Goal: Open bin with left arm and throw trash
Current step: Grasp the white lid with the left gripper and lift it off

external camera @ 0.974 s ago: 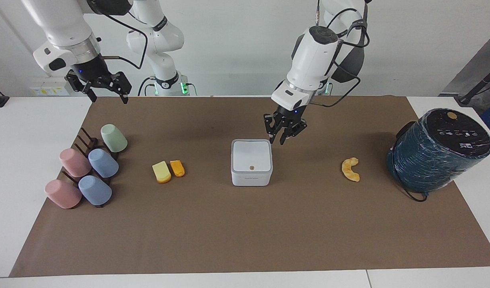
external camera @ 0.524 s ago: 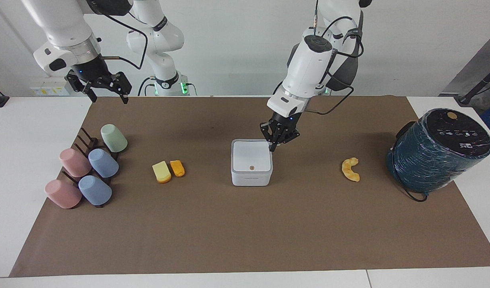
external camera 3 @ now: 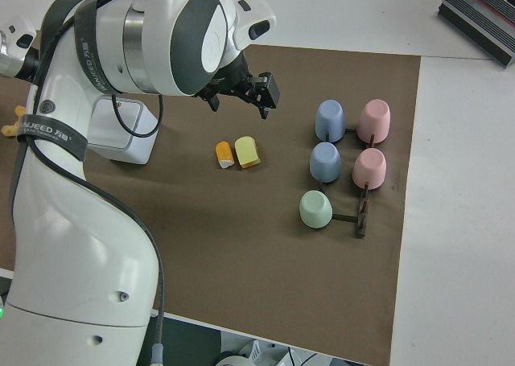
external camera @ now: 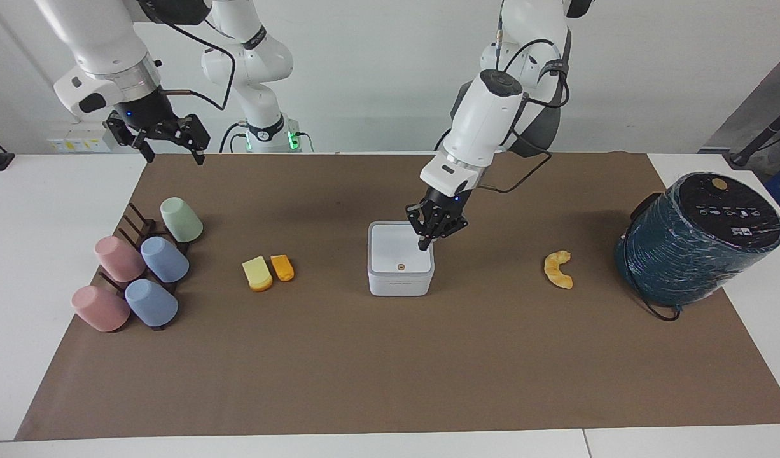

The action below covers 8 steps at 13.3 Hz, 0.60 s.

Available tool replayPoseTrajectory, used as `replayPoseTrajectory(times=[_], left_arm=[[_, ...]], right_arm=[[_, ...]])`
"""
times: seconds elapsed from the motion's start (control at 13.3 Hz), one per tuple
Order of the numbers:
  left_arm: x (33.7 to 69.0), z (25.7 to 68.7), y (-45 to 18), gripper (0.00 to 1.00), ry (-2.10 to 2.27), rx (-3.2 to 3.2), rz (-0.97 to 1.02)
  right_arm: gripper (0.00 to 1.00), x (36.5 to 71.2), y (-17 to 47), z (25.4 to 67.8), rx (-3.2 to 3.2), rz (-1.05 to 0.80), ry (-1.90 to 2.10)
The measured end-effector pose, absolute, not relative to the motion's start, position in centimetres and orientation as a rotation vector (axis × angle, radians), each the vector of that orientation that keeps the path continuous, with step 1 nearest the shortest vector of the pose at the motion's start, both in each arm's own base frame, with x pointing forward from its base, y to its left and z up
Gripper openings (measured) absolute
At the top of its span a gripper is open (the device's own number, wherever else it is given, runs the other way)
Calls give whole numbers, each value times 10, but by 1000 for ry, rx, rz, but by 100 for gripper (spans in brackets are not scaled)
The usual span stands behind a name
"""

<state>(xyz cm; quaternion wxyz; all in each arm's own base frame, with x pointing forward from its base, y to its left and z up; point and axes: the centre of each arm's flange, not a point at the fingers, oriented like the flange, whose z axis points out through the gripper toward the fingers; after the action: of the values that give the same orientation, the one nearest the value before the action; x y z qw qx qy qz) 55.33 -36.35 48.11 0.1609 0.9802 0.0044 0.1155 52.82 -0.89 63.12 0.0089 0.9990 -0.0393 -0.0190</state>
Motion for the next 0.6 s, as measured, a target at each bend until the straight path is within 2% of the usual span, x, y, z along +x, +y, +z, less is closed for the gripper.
replayPoseTrajectory(times=[0.3,0.6], left_arm=[[549,448,-393,1,14,2786,321],[549,438,-397,1,11,2793,305]], right_arm=[[100,527,-9,631,3121,-59,-123],[100,527,-9,631,3121,-59,-122]])
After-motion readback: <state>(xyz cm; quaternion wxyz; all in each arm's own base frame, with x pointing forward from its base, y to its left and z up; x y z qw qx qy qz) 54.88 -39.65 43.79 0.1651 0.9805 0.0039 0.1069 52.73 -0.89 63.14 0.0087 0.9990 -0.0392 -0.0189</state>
